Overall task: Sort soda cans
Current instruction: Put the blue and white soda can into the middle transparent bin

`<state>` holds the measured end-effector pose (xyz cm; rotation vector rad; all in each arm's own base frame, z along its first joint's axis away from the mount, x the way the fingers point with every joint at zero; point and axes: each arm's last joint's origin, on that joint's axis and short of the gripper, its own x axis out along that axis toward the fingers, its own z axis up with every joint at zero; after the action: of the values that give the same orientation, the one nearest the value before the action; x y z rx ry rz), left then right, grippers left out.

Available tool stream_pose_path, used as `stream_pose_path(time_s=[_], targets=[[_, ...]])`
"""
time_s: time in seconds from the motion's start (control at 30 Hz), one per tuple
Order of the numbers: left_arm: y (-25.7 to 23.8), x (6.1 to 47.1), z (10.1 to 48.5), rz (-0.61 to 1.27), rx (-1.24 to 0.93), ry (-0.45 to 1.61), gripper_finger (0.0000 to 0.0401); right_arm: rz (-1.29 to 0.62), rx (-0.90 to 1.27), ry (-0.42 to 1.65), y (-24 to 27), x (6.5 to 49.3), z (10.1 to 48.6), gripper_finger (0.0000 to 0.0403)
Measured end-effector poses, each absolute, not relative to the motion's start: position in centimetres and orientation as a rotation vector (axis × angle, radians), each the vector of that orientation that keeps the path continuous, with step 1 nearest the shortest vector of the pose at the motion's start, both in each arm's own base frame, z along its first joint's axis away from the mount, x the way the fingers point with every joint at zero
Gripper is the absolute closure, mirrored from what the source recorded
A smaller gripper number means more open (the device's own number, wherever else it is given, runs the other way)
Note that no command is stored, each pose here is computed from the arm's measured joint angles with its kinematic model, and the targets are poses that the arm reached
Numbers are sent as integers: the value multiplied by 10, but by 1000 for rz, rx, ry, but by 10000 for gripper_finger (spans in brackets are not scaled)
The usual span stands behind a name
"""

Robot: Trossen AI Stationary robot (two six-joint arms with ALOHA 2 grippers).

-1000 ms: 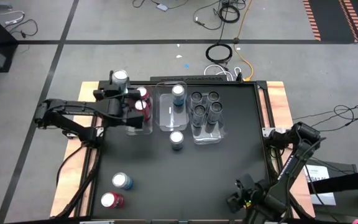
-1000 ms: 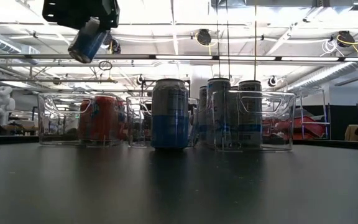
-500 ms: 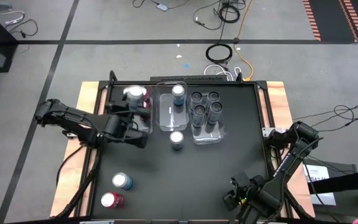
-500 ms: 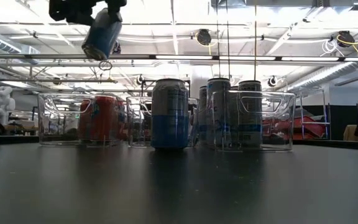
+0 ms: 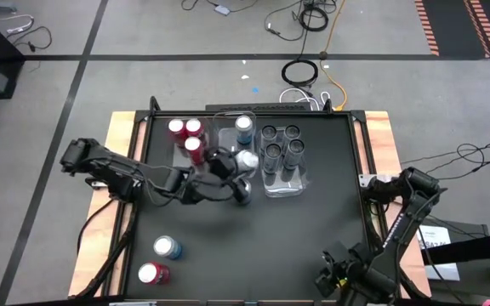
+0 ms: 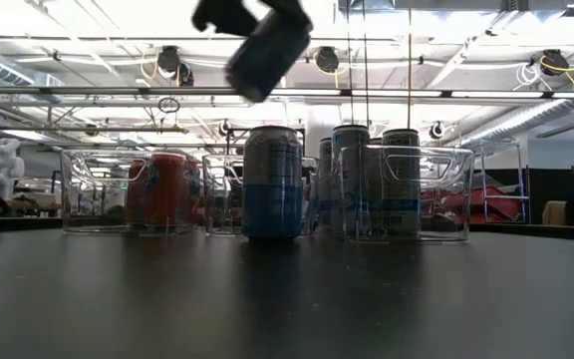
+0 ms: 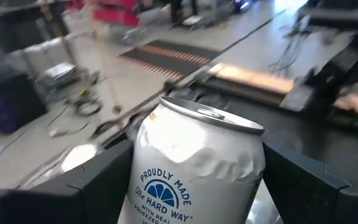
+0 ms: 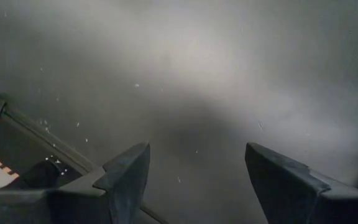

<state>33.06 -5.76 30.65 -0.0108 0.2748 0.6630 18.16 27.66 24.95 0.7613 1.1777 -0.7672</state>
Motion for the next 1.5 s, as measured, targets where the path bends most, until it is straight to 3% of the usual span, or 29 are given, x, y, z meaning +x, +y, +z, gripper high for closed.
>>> stream_pose_path(time_s=[0.7,0.9,1.13,1.5], targets=[[33,342,311,392,-14,222,72,-796,860,1152,282,178,249,147],[71,309,276,392,-141,105,72,-839,944,1128,281,184,250,147],[90,271,248,247,-210,-112,72,-877,984,1104,269,202,250,147],[120,276,203,172,-213,20,72,-931,1024,1076,253,222,250,147]])
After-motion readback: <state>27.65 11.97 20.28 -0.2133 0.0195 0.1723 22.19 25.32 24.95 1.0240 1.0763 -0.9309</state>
